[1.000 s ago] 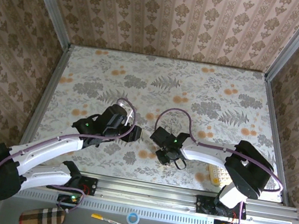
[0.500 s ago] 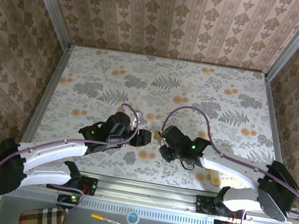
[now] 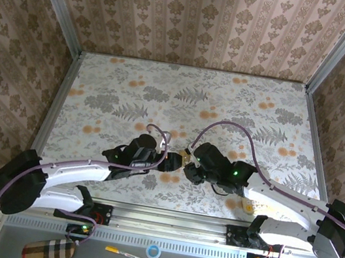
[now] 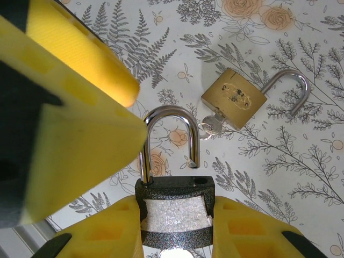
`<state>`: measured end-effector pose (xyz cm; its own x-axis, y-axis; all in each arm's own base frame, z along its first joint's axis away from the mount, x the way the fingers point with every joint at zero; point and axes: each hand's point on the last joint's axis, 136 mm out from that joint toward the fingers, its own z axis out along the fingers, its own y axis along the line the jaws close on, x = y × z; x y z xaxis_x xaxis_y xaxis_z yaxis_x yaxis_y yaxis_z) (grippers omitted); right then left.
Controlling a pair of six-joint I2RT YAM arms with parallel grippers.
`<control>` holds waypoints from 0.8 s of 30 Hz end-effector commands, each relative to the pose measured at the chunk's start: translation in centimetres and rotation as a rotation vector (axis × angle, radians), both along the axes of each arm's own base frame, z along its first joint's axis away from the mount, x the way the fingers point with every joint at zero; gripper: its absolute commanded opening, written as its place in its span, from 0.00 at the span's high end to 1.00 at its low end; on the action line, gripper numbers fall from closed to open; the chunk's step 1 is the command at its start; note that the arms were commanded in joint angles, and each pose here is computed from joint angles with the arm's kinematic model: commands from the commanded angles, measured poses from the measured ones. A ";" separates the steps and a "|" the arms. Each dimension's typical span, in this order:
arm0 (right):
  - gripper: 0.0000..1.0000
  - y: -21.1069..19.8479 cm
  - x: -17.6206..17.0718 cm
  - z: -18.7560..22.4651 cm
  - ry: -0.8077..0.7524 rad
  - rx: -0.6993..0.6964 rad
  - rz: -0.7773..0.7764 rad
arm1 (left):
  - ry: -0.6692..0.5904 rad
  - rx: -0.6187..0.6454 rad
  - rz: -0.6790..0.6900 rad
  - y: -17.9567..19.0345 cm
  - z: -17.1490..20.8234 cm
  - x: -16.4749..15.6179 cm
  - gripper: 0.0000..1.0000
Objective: Unlock with the key
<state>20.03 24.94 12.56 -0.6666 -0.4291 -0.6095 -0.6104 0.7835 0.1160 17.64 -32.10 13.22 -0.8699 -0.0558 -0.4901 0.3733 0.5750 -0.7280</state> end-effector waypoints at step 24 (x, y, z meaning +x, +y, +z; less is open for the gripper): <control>0.95 -0.9 0.1 2.9 0.023 0.145 -0.014 | 0.001 -0.016 0.043 0.8 -2.5 0.3 0.54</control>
<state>19.84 24.15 13.74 -0.6995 -0.3740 -0.6090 -0.5998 0.7705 0.2157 18.11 -33.22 13.74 -0.8444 -0.1087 -0.5245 0.4132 0.4910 -0.7669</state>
